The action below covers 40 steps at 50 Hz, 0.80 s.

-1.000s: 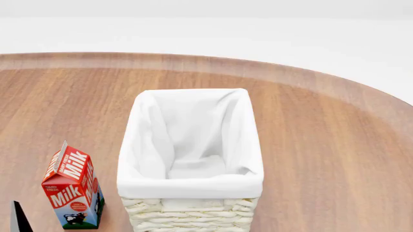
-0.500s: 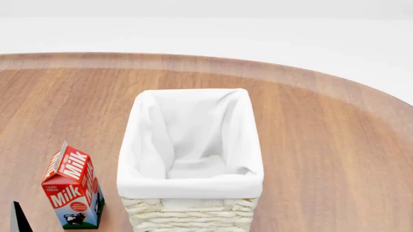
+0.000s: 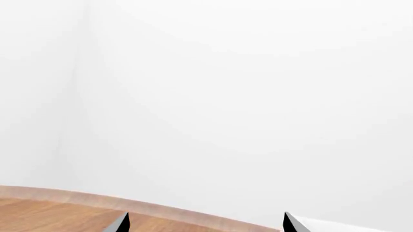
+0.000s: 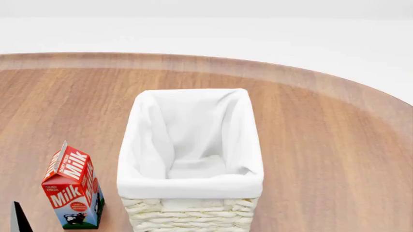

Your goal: Pick up the alphabet soup, and put it in the basket.

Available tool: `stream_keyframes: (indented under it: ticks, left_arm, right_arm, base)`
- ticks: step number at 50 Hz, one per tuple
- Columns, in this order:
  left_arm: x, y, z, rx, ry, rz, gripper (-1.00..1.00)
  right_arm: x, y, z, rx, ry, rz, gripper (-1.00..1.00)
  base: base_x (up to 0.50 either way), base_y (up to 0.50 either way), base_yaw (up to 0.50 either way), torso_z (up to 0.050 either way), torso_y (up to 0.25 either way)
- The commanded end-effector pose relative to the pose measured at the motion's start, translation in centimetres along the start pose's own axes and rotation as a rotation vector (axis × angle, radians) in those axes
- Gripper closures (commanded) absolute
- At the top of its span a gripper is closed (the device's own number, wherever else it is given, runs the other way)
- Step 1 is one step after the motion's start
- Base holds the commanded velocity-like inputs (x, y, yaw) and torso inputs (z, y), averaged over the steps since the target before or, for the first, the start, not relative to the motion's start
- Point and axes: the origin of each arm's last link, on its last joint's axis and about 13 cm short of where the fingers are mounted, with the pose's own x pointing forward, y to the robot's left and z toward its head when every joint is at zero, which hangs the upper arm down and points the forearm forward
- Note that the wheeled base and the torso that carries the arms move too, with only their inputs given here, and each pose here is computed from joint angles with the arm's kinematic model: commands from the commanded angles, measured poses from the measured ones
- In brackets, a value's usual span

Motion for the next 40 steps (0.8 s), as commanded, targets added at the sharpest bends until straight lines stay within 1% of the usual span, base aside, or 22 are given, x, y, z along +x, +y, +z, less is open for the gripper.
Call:
stream_keyframes:
  ticks: [1,6,7,12,13,14,15,20,21,24,25,27,30,38,39,40]
  left_arm:
    - [0.0,0.0,0.0,0.000,0.000,0.001,-1.00]
    - [-0.1,-0.1,0.2,0.000,-0.003,-0.001,-1.00]
    - [-0.1,-0.1,0.2,-0.002,-0.005,-0.002,-1.00]
    - [-0.1,0.0,0.2,-0.004,-0.006,0.000,-1.00]
    - [-0.1,0.0,0.2,-0.002,-0.007,-0.001,-1.00]
    - [-0.1,0.0,0.2,-0.002,-0.007,-0.002,-1.00]
    - [-0.1,0.0,0.2,-0.002,-0.006,0.000,-1.00]
    - [-0.1,0.0,0.2,-0.002,-0.006,0.000,-1.00]
    - [-0.1,0.0,0.2,-0.002,-0.006,0.000,-1.00]
    - [-0.1,0.0,0.1,-0.001,-0.005,0.000,-1.00]
    - [-0.1,0.0,0.1,-0.001,-0.005,0.000,-1.00]
    - [0.0,0.0,0.1,-0.002,-0.005,0.001,-1.00]
    - [0.0,0.0,0.1,-0.001,-0.005,0.001,-1.00]
    - [-0.1,0.0,0.2,-0.003,-0.007,0.000,-1.00]
    - [-0.1,0.0,0.2,-0.004,-0.008,0.000,-1.00]
    - [-0.1,0.0,0.2,-0.004,-0.008,0.001,-1.00]
  right_arm:
    - [-1.0,-0.4,1.8,-0.019,-0.103,-0.054,1.00]
    - [-1.4,-0.4,2.3,-0.013,-0.141,-0.060,1.00]
    - [-1.6,-0.4,2.6,-0.004,-0.169,-0.056,1.00]
    - [-1.8,-0.7,3.0,0.015,-0.203,-0.078,1.00]
    - [-1.8,-0.9,3.1,0.022,-0.248,-0.082,1.00]
    - [-1.9,-1.0,3.1,0.032,-0.252,-0.076,1.00]
    - [-2.0,-1.1,3.1,0.018,-0.274,-0.088,1.00]
    - [-2.1,-1.1,3.3,0.032,-0.289,-0.086,1.00]
    - [-2.2,-1.1,3.5,0.047,-0.304,-0.084,1.00]
    - [-2.3,-1.1,3.6,0.047,-0.320,-0.090,1.00]
    - [-2.4,-1.2,3.8,0.045,-0.350,-0.092,1.00]
    - [-2.5,-1.2,3.8,0.049,-0.360,-0.093,1.00]
    - [-2.8,-1.1,4.2,0.040,-0.433,-0.102,1.00]
    - [-3.1,-1.2,4.5,0.056,-0.473,-0.119,1.00]
    - [-3.1,-1.2,4.5,0.048,-0.498,-0.117,1.00]
    - [-3.1,-1.3,4.5,0.060,-0.490,-0.121,1.00]
  base:
    - [0.00,0.00,0.00,0.000,0.000]
    - [0.00,0.00,0.00,0.000,0.000]
    - [0.00,0.00,0.00,0.000,0.000]
    - [0.00,0.00,0.00,0.000,0.000]
    - [0.00,0.00,0.00,0.000,0.000]
    - [0.00,0.00,0.00,0.000,0.000]
    - [0.00,0.00,0.00,0.000,0.000]
    - [0.00,0.00,0.00,0.000,0.002]
    - [0.00,0.00,0.00,0.000,0.000]
    - [0.00,0.00,0.00,0.000,0.000]
    - [0.00,0.00,0.00,0.000,0.000]
    - [0.00,0.00,0.00,0.000,0.000]
    - [0.00,0.00,0.00,0.000,0.000]
    - [0.00,0.00,0.00,0.000,0.000]
    - [0.00,0.00,0.00,0.000,0.000]
    - [0.00,0.00,0.00,0.000,0.000]
